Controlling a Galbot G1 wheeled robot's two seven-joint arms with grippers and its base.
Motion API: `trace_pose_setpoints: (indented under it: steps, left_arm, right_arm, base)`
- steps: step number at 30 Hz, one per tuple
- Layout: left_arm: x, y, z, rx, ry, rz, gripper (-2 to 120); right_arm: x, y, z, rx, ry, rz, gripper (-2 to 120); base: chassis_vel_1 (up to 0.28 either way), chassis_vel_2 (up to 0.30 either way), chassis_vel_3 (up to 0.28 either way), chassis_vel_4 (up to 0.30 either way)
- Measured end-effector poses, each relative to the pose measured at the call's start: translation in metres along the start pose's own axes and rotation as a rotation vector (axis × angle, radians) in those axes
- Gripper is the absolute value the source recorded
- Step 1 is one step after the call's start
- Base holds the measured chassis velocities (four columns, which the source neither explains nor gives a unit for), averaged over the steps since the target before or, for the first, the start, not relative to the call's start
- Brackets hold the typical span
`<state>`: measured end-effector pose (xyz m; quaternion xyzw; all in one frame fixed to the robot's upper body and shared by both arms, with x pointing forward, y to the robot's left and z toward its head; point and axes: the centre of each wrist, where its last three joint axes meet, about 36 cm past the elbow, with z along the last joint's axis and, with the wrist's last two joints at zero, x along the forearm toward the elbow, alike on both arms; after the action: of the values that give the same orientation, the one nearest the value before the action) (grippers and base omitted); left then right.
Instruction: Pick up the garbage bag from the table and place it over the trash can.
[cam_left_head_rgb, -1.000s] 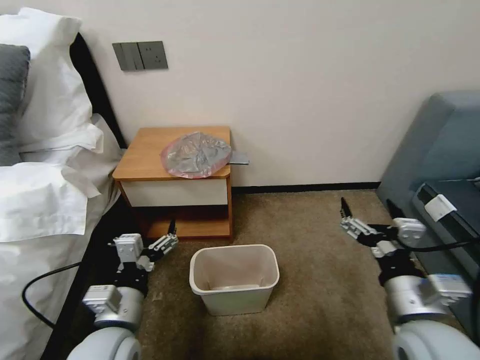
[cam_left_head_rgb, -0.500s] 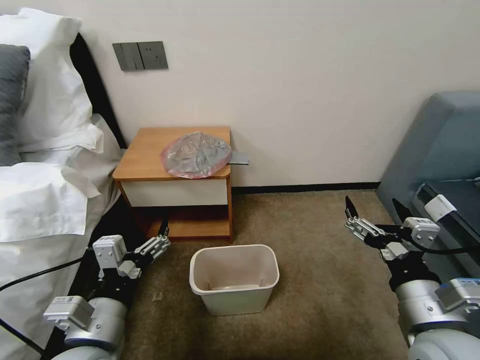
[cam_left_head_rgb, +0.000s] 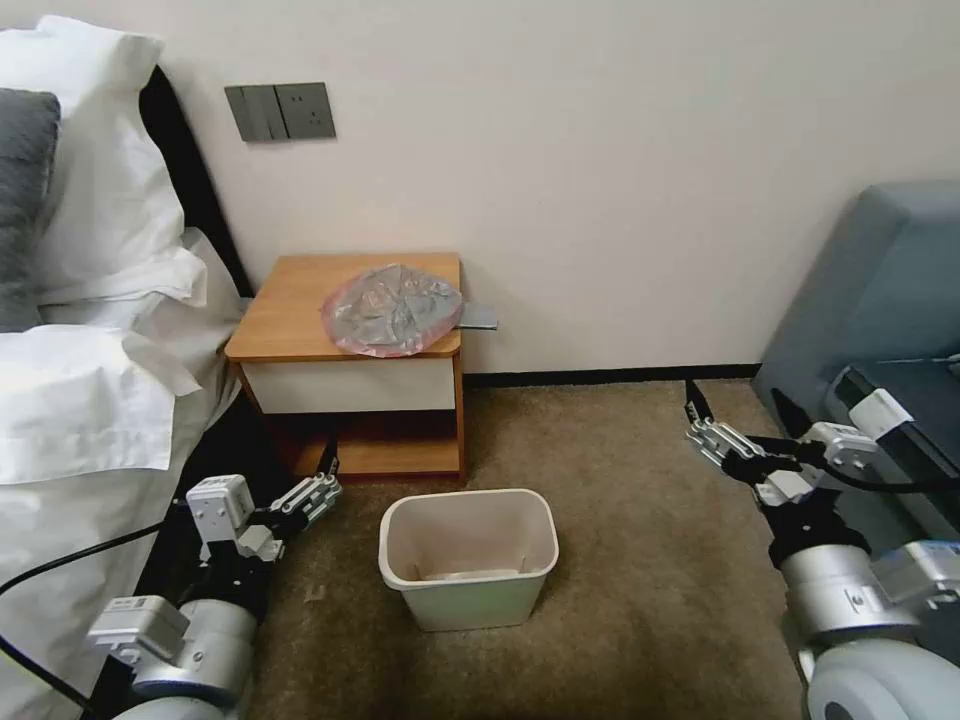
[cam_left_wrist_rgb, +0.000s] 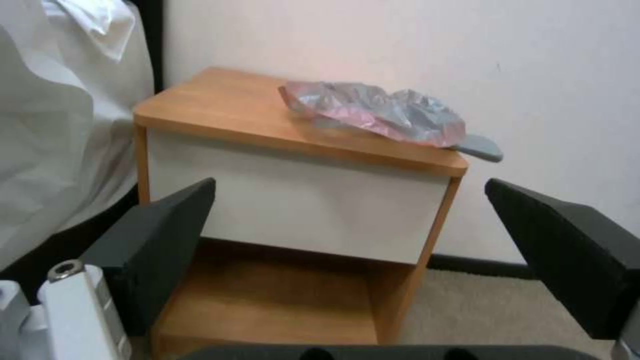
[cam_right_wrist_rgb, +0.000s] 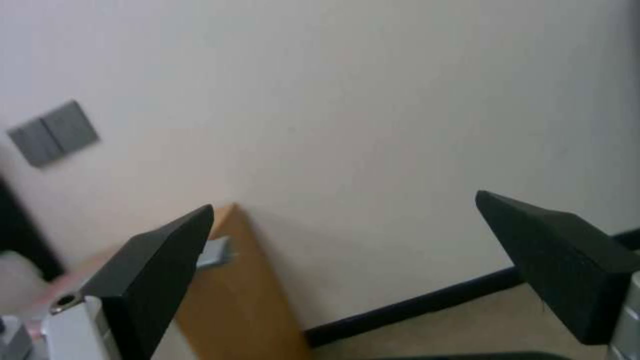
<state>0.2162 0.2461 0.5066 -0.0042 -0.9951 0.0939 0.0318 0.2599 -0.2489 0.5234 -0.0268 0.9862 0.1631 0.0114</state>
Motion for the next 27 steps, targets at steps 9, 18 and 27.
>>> trace_pose_setpoints:
  steps: [9, 18, 27]
  left_arm:
    - [0.000, 0.000, 0.001, 0.003, 0.001, -0.001, 100]
    - [0.000, 0.000, 0.001, 0.003, -0.023, -0.005, 100]
    - [0.005, 0.008, 0.001, 0.008, -0.050, 0.004, 100]
  right_arm:
    - [-0.038, 0.017, -0.011, -0.276, 0.042, -0.080, 100]
    - [-0.096, 0.012, -0.007, -0.508, 0.101, -0.212, 100]
    - [-0.154, 0.002, 0.021, -0.811, 0.218, -0.258, 100]
  base:
    - [0.000, 0.000, 0.000, 0.000]
    - [0.000, 0.000, 0.000, 0.000]
    - [0.000, 0.000, 0.000, 0.000]
